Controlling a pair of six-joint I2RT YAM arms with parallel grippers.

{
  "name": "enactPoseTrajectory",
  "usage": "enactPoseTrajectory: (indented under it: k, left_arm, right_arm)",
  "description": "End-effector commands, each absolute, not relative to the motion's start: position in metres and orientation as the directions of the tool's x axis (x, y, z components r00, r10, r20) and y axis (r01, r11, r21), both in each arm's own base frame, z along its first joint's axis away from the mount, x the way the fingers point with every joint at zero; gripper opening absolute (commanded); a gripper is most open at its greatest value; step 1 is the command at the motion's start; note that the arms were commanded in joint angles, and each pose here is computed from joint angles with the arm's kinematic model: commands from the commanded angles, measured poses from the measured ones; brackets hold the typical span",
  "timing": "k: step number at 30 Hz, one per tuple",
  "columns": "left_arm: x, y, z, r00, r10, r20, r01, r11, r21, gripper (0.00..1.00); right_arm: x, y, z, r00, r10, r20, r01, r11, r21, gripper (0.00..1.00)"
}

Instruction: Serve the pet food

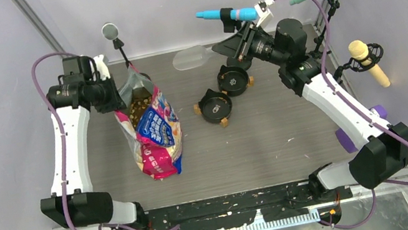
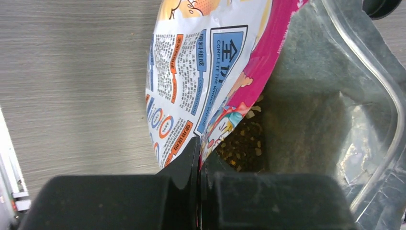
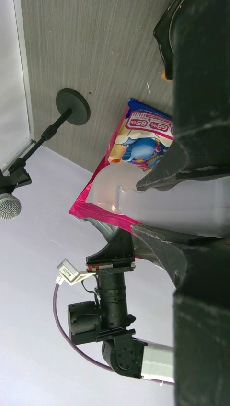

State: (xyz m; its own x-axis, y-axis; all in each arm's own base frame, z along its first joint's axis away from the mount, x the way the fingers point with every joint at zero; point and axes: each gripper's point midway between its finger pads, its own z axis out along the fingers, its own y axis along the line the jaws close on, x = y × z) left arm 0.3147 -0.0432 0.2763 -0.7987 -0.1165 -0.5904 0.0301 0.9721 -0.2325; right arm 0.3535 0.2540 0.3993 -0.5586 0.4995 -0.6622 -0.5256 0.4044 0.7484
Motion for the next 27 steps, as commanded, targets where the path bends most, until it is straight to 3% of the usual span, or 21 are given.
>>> enactPoseTrajectory:
  k: [1, 18, 22, 27]
  left_arm:
    - [0.326, -0.026, 0.316, -0.723, -0.059, -0.689, 0.047, 0.99, -0.134, 0.0]
    - [0.342, 0.042, 0.397, -0.529, -0.105, -0.842, -0.181, 0.984, -0.009, 0.0]
    - [0.343, 0.039, 0.409, -0.502, -0.107, -0.858, -0.172, 0.985, -0.023, 0.0]
    - [0.344, 0.003, 0.416, -0.494, -0.134, -0.859, -0.031, 0.99, -0.137, 0.0]
  right_arm:
    - [0.354, 0.248, 0.432, -0.471, 0.517, -0.715, -0.588, 0.42, 0.691, 0.05]
    - [0.357, 0.243, 0.433, -0.442, 0.508, -0.739, -0.582, 0.464, 0.667, 0.05]
    - [0.358, 0.242, 0.432, -0.443, 0.51, -0.738, -0.578, 0.467, 0.669, 0.05]
    - [0.358, 0.242, 0.43, -0.448, 0.51, -0.734, -0.57, 0.469, 0.674, 0.05]
